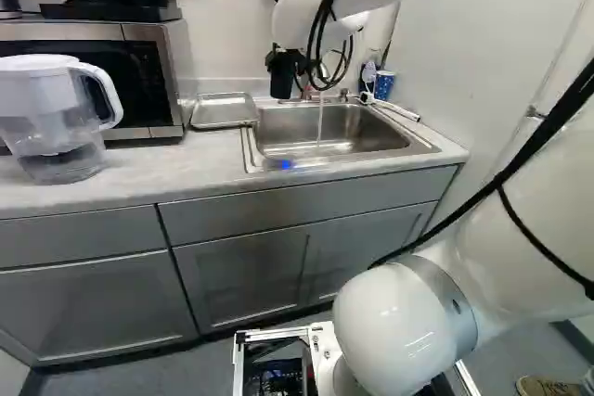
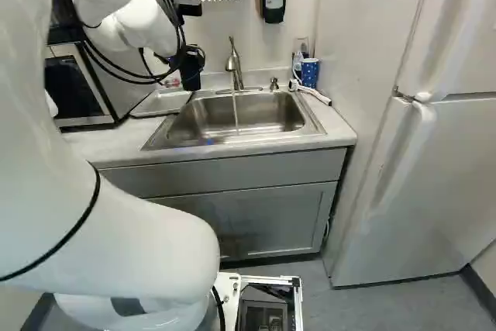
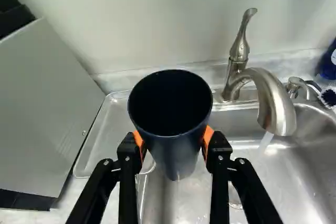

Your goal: Rinse the cup and place it in the tray

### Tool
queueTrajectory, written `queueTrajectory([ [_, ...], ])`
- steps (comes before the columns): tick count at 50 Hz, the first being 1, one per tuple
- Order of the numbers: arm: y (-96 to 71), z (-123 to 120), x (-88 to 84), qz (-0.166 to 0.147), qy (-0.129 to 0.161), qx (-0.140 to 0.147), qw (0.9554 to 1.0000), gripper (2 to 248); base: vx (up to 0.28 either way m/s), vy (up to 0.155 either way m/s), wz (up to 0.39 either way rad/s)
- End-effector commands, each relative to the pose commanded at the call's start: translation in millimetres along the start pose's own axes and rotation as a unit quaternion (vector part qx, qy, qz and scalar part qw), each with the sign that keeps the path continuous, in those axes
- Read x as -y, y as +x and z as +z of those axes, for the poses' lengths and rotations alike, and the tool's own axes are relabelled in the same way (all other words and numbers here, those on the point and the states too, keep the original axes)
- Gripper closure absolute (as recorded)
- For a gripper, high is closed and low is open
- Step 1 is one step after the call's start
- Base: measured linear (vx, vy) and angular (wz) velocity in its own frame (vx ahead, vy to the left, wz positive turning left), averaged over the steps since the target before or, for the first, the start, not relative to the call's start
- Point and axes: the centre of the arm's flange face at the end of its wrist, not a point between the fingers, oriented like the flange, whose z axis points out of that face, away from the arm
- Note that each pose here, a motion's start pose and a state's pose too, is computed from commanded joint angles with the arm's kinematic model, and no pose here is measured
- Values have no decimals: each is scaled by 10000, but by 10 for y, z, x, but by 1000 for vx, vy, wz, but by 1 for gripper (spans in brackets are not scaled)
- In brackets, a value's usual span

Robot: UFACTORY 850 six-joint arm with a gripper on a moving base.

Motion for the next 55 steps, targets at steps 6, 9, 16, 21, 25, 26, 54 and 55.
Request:
queueTrajectory([
  [6,32,71,78,-37,68,19,10000,127,0,0,0],
  [9,47,102,120,-57,107,18,9999,127,0,0,0],
  [16,76,165,223,-103,205,-2,9997,127,0,0,0],
  [21,97,208,298,-135,277,-23,9995,127,0,0,0],
  [25,115,242,359,-161,337,-49,9993,127,0,0,0],
  [26,120,251,378,-168,356,-58,9992,127,0,0,0],
  [54,167,386,755,-608,725,-189,9953,127,0,0,0],
  [55,164,392,756,-633,728,-191,9951,127,0,0,0],
])
